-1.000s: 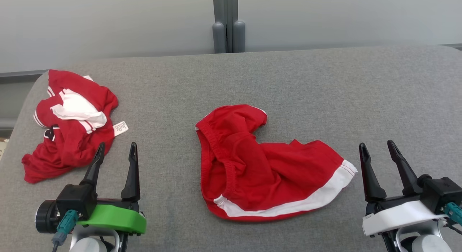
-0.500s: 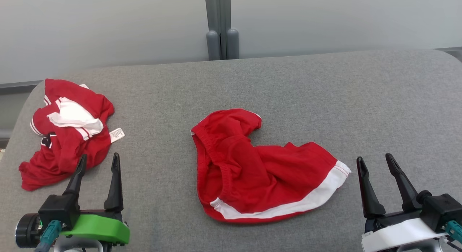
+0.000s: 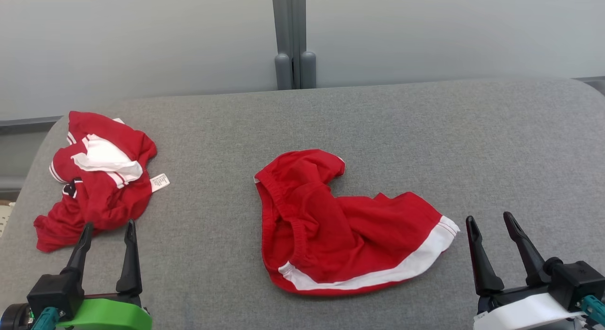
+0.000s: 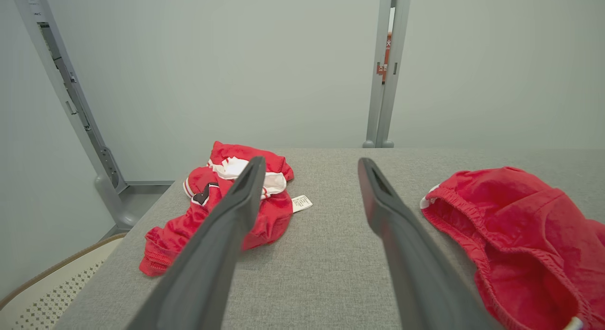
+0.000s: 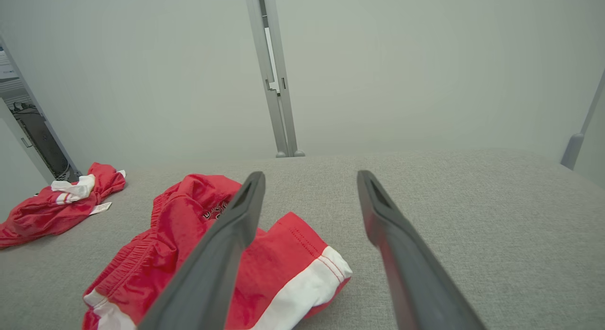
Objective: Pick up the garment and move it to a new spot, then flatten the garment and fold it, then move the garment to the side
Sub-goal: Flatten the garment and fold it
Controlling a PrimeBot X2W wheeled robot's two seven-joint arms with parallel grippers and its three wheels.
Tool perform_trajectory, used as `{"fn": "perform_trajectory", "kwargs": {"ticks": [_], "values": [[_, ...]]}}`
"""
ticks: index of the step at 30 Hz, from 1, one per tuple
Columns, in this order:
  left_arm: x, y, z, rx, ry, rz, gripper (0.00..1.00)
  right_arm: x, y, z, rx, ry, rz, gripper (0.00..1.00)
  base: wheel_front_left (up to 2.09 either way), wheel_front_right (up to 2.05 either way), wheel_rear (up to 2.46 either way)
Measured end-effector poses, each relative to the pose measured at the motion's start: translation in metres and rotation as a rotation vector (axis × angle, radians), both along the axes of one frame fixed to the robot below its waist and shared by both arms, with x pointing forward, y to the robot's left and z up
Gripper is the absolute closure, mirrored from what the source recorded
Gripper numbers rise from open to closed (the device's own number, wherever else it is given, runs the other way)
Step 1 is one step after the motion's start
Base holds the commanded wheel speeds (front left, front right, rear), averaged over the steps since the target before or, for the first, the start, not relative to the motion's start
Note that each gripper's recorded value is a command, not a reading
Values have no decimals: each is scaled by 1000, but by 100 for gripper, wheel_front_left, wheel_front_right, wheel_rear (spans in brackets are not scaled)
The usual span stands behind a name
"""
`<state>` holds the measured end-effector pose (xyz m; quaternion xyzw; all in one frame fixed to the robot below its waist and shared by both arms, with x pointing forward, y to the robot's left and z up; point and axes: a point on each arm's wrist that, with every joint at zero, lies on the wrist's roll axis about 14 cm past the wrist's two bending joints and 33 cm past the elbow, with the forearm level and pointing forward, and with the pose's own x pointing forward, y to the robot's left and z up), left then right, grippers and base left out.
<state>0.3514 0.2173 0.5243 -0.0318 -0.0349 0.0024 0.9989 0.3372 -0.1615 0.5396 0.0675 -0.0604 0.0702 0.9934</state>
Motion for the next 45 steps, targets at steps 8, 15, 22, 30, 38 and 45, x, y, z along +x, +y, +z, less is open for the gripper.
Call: {"fn": "perform_trajectory", "kwargs": {"ticks": [8,15,22,30,38,45], "values": [[-7,4,0,-5,-2,9,0,-1,4,0,0,10,13,0,0,0,0],[-10,6,-1,-5,1,15,0,-2,7,-2,-2,25,23,0,0,0,0],[-11,6,0,-5,-5,17,0,-3,9,-4,-3,34,28,0,0,0,0],[-12,5,0,-4,-7,14,0,-4,10,-5,-4,39,34,0,0,0,0],[-12,6,-1,-8,-5,17,0,-4,11,-6,-7,43,38,0,0,0,0],[-11,4,-3,-9,1,15,0,-3,9,-9,-8,53,34,0,0,0,0]]}}
